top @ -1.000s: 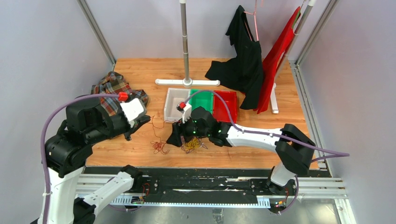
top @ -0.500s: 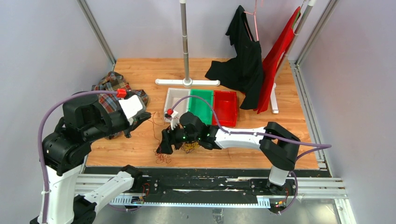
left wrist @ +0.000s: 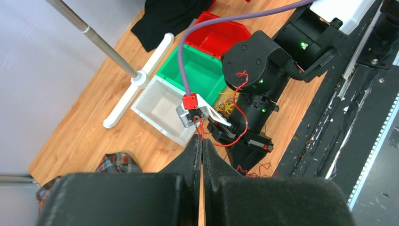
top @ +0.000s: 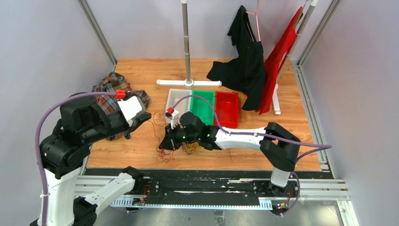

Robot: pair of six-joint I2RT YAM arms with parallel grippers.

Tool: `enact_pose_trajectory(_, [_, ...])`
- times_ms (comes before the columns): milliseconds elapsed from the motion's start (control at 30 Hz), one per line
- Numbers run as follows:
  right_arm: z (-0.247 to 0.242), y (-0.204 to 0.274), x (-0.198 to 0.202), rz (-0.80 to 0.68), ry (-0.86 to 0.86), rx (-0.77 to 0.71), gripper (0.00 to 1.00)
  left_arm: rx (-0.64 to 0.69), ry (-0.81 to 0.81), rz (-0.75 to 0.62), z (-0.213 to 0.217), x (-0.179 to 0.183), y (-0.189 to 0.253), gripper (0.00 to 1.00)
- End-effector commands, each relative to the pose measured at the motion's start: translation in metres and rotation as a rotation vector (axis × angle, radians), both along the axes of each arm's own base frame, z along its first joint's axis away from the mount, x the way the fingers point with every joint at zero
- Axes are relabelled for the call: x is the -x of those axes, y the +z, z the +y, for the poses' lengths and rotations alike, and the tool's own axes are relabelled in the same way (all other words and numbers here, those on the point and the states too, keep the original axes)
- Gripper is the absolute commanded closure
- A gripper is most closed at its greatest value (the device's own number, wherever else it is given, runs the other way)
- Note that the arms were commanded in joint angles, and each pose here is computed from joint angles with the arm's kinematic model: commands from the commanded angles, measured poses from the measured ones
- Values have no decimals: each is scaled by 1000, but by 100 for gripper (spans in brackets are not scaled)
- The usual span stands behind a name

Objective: Untangle the cables

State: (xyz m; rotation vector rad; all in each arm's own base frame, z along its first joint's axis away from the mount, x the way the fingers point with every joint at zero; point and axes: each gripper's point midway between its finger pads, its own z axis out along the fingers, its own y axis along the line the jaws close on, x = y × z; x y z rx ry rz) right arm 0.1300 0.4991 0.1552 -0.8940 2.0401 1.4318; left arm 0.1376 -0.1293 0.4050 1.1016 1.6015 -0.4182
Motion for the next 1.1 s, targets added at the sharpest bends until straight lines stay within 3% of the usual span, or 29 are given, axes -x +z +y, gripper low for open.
enact_pose_trajectory(0, [-11, 15, -20, -37, -92, -18, 99, 2, -3, -43, 2, 2, 6, 100])
enact_pose_trajectory(300, [-59, 57, -84, -108, -334, -66, 99, -33, 17, -46, 12, 8, -12, 100])
enact_pose_trajectory(600, [-79, 107, -98, -175, -390, -149, 99, -124, 45, 51, 23, 13, -75, 97])
enact_pose_trajectory(667, [-79, 121, -95, -187, -382, -180, 99, -146, 44, 86, 25, 15, -97, 88])
enact_pose_trajectory(767, [-78, 139, -90, -190, -358, -226, 99, -159, 26, 121, 25, 21, -119, 53])
enact_pose_trajectory(867, [-75, 151, -84, -186, -327, -264, 99, -140, 7, 127, 22, 25, -118, 32])
enact_pose_trajectory(1067, [-69, 173, -66, -188, -251, -334, 99, -59, -50, 162, 4, 29, -94, 12])
